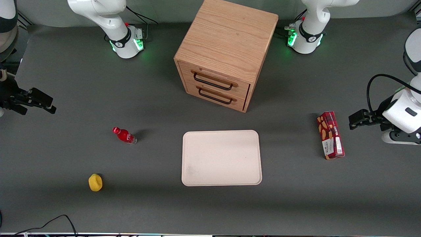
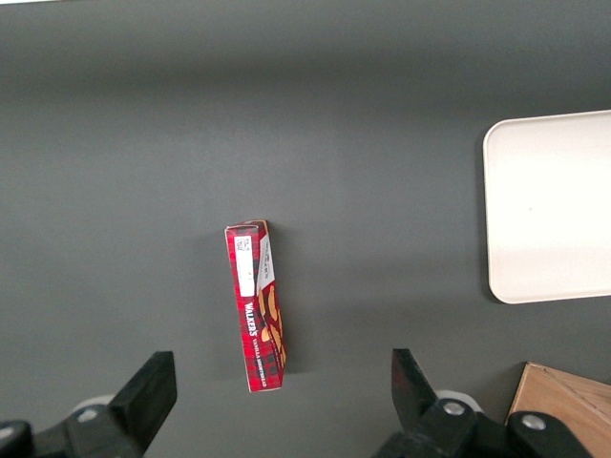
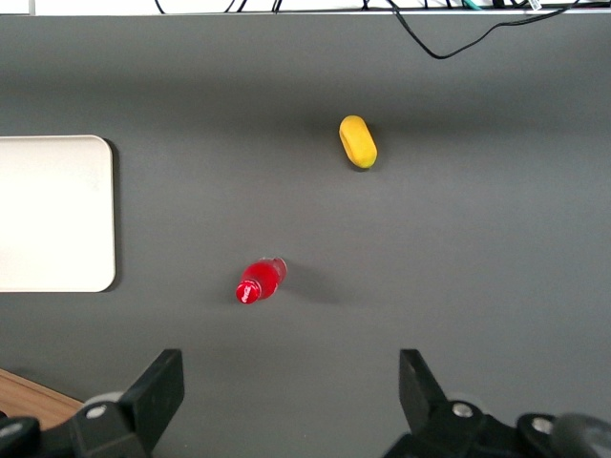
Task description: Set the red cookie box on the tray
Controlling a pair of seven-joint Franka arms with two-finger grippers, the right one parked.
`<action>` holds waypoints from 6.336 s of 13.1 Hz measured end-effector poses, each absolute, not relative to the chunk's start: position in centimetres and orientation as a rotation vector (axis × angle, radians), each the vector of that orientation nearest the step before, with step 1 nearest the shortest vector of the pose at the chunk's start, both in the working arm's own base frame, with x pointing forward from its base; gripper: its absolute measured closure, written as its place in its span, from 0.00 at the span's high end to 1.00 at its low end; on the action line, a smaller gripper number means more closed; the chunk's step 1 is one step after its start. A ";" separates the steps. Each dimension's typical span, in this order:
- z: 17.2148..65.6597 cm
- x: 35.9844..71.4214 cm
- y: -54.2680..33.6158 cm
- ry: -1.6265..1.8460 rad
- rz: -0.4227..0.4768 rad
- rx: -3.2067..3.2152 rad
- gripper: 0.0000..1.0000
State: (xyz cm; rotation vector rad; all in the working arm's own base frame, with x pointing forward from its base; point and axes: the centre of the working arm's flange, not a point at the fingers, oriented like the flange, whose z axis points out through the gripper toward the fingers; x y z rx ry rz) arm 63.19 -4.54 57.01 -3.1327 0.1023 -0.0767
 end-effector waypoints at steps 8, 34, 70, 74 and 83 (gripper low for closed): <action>53.9 64.1 -4.4 0.096 0.006 -3.128 1.00; 51.4 64.3 -2.8 0.140 0.085 -3.113 1.00; 38.8 63.5 -25.2 -0.177 0.006 -3.115 0.07; 31.8 62.9 -34.1 -0.077 0.068 -3.088 0.07; 27.8 64.4 -35.9 -0.092 -0.028 -3.095 0.07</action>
